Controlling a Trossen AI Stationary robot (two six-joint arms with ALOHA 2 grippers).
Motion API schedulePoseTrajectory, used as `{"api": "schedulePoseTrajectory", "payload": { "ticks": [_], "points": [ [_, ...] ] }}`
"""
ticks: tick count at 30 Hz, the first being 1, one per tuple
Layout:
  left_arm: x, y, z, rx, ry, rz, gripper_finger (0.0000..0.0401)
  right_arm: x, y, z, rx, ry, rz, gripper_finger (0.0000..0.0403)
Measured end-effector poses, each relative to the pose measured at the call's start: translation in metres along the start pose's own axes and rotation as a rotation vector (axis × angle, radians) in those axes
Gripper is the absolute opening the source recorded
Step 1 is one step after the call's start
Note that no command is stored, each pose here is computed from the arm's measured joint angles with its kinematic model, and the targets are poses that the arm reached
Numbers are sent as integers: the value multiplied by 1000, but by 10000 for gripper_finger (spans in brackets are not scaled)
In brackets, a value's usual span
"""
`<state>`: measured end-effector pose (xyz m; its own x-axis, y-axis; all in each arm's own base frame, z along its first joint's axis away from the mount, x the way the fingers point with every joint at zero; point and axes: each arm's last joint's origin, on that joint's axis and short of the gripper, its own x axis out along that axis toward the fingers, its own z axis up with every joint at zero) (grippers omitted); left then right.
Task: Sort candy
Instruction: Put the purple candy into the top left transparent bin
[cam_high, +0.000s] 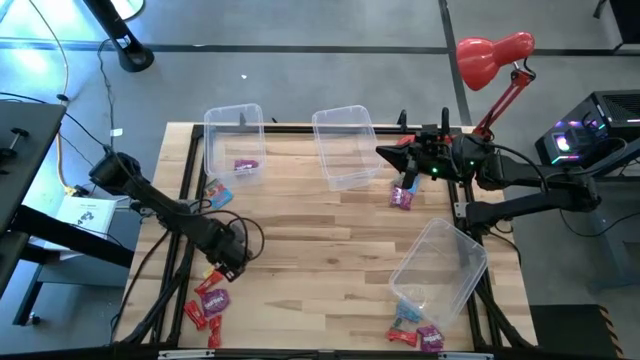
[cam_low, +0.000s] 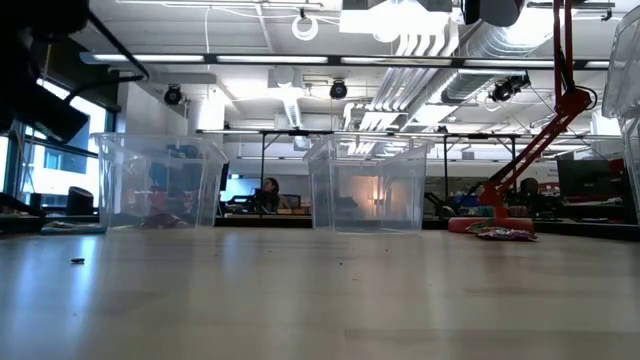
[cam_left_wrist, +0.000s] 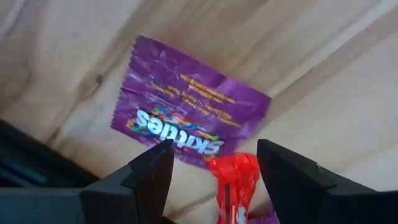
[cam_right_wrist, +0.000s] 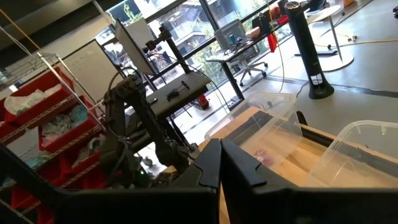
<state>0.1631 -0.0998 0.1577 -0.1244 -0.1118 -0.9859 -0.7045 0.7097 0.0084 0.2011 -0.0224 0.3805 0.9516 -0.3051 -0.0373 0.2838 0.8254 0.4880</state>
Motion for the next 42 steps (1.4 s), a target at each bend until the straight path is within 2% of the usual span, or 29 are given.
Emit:
{"api": "schedulePoseTrajectory", "payload": {
  "ticks": [3,8,10,13,16,18,23,26,28,31,34,37,42],
  "points": [
    [11,9,0,-66,-26,43,225,0,0,0,1,0,0,0],
    [28,17,0,-107,-15,17,223,0,0,0,5,0,0,0],
    [29,18,0,-107,-10,12,210,0,0,0,5,0,0,0],
    [25,13,1,-91,-31,-3,156,0,0,0,5,0,0,0],
    [14,4,4,-83,-117,-46,64,0,0,0,5,0,0,0],
    [1,-3,6,-81,-187,-101,22,0,0,0,2,0,0,0],
    [-53,-11,11,-67,-364,-248,28,0,0,0,0,0,0,0],
    [-101,-8,15,-19,-583,-342,16,0,0,0,0,-1,0,0],
    [-132,2,19,-2,-751,-342,10,0,0,0,0,-3,-4,0],
    [-170,22,27,24,-972,-264,10,0,0,0,0,-5,-7,0],
    [-190,47,38,26,-1057,-92,14,0,0,0,0,-6,-9,0],
    [-192,72,56,-27,-1021,68,19,0,0,0,0,-6,-9,0],
    [-182,107,82,-96,-832,275,47,0,0,0,15,-6,-10,0]
  ]
}}
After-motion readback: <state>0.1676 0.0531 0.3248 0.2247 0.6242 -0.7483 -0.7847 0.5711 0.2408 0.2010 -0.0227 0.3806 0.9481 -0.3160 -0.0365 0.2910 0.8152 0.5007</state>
